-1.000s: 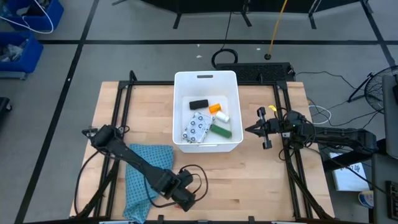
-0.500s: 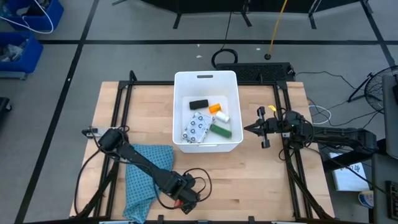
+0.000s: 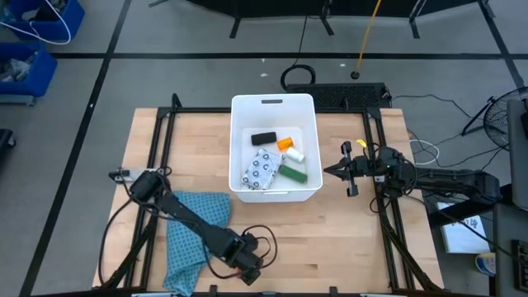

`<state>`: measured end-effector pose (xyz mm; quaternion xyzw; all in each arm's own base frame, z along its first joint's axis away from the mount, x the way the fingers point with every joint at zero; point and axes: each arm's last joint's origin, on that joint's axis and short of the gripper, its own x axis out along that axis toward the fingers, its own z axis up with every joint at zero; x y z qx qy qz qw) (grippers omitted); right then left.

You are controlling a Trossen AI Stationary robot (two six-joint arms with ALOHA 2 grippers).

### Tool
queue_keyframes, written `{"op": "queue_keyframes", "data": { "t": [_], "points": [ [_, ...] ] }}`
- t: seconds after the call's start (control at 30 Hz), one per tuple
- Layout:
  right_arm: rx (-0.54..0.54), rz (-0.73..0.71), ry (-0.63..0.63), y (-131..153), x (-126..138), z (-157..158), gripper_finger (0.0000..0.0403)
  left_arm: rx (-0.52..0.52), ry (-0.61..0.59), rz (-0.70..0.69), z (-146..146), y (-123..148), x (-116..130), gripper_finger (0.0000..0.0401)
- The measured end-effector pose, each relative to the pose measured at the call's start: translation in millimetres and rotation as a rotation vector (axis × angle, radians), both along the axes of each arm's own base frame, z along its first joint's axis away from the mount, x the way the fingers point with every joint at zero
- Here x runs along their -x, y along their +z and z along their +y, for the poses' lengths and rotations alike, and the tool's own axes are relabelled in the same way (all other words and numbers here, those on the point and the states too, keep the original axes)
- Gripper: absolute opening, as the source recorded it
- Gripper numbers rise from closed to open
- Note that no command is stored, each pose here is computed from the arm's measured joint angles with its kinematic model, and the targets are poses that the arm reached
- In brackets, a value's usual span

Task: Pick & place medical supplies in basket/bin
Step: Put the red bottle into the white bin

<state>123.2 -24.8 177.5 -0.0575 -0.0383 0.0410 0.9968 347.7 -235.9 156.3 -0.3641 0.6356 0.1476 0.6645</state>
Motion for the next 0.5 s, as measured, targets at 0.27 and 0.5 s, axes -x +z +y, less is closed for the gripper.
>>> {"op": "queue_keyframes", "data": {
  "t": [0.27,0.5],
  "points": [
    [0.0,-0.001,0.0,0.1,0.0,0.0,0.0,0.014,-0.016,0.012,4.7,-13.1,5.9,0.0397],
    [-0.001,0.0,0.0,0.0,0.0,0.0,0.0,-0.001,-0.09,-0.003,5.2,-14.5,6.3,0.037]
  ]
}}
